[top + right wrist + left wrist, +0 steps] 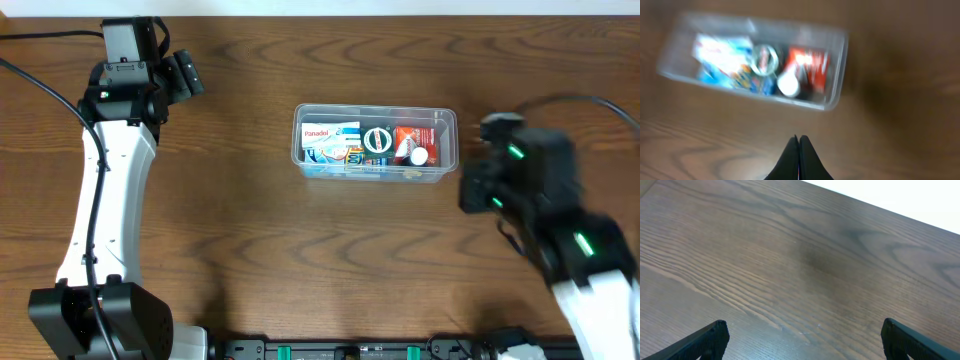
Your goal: Pack container
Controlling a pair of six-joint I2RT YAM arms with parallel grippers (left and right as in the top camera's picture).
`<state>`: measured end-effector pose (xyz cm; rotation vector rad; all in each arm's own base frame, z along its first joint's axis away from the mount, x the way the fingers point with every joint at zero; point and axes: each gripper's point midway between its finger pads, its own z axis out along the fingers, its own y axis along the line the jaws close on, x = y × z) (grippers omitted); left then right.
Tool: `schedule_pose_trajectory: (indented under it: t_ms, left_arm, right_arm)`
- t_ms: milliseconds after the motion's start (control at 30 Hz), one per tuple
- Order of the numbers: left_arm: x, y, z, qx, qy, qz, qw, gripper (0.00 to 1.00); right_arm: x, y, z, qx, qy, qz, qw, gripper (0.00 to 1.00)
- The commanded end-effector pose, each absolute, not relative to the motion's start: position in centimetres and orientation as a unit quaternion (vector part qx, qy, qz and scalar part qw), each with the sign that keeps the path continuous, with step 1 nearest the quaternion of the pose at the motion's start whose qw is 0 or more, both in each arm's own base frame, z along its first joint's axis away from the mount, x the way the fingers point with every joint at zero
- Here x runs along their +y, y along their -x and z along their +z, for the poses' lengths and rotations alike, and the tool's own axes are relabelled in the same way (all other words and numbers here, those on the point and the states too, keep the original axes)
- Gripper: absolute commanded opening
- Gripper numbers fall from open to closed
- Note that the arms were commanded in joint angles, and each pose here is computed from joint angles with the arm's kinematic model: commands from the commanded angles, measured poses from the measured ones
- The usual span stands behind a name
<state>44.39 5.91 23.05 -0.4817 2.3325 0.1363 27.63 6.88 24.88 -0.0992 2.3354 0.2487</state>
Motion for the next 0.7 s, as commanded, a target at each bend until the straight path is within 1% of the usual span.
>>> schedule_pose_trajectory:
  t_ms: [0, 33, 133, 200, 300, 433, 667]
  left_arm:
    - [6.1, -44.4, 24.4, 0.902, 0.191, 0.052, 0.383, 0.98]
    - [6.1, -44.4, 24.4, 0.902, 0.191, 0.052, 0.383, 0.98]
    - [6.1, -44.4, 24.4, 0.902, 0.191, 0.052, 0.383, 0.98]
    - [6.1, -44.4, 24.4, 0.902, 0.191, 0.052, 0.383, 0.98]
    - [6.1, -44.4, 24.4, 0.902, 0.191, 0.052, 0.383, 0.98]
    - [6.1, -44.4, 24.4, 0.902, 0.191, 0.052, 0.383, 0.98]
    - [6.1, -44.4, 24.4, 0.902, 0.191, 0.052, 0.383, 0.98]
  right_arm:
    - [6.2, -23.9, 29.7, 0.877, 0.049, 0.111, 0.465, 0.01]
    - [5.9, -22.5, 30.9, 0.864, 0.049, 0.114, 0.487, 0.02]
    - [5.2, -18.9, 33.0, 0.834, 0.050, 0.121, 0.536, 0.13]
    - [4.7, -16.6, 33.9, 0.816, 0.050, 0.125, 0.562, 0.14]
    - [4.1, -13.7, 33.9, 0.802, 0.050, 0.128, 0.581, 0.13]
    - [3.5, -10.7, 32.9, 0.798, 0.050, 0.128, 0.587, 0.06]
    - [2.7, -7.3, 32.0, 0.779, 0.050, 0.132, 0.610, 0.07]
